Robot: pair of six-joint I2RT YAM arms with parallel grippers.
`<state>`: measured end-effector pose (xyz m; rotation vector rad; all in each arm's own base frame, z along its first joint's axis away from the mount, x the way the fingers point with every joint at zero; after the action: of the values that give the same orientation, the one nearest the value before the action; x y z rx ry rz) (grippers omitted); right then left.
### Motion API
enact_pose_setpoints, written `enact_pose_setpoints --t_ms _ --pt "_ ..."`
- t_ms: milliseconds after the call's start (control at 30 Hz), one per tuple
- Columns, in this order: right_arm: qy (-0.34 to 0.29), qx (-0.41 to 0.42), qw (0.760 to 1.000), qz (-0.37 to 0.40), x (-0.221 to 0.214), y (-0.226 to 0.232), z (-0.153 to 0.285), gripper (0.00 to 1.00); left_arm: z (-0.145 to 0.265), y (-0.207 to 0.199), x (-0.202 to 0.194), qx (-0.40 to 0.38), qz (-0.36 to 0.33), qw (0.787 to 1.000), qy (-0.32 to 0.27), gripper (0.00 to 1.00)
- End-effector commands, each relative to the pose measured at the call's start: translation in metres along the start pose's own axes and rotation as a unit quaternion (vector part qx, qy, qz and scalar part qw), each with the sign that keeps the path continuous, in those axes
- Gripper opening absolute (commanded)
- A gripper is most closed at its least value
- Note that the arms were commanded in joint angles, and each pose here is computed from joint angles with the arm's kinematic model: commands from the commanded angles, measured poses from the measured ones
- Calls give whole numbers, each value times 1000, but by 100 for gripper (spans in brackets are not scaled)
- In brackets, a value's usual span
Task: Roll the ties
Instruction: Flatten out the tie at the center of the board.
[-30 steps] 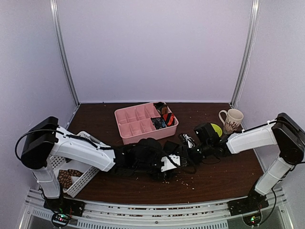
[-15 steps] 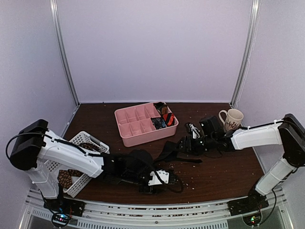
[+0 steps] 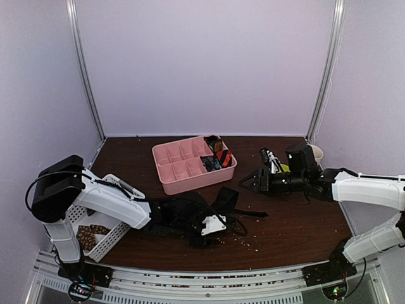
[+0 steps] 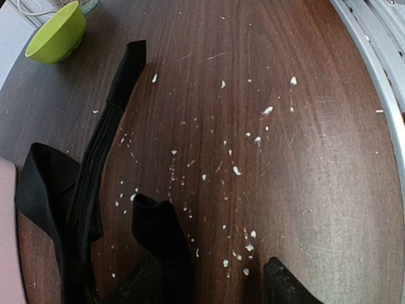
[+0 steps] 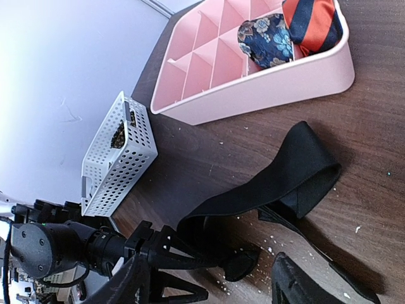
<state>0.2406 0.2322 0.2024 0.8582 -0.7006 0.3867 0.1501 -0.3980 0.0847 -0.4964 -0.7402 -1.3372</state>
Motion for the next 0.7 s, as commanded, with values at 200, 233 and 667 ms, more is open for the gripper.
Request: enact_pose_setpoints --t_ms 200,233,667 --pt "6 -17 1000 -6 -9 -11 6 66 -31 23 -7 -3 47 999 5 51" --pt "5 -19 1000 -6 -9 -12 7 66 -34 24 -8 -4 48 999 12 48" --pt "-30 30 999 32 -15 -2 36 72 132 15 114 -52 7 973 -224 0"
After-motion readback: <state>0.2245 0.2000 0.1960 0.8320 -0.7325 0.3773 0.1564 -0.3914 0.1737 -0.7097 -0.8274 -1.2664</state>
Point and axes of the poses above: each gripper's point midway between its finger pads, its own z axis back along the fingers, its own y axis along the line the jaws close on, x = y × z, the point moved 6 cm from there along z, back along the fingers, and after that the axes turned 13 degrees about z, right-handed, at the moved point
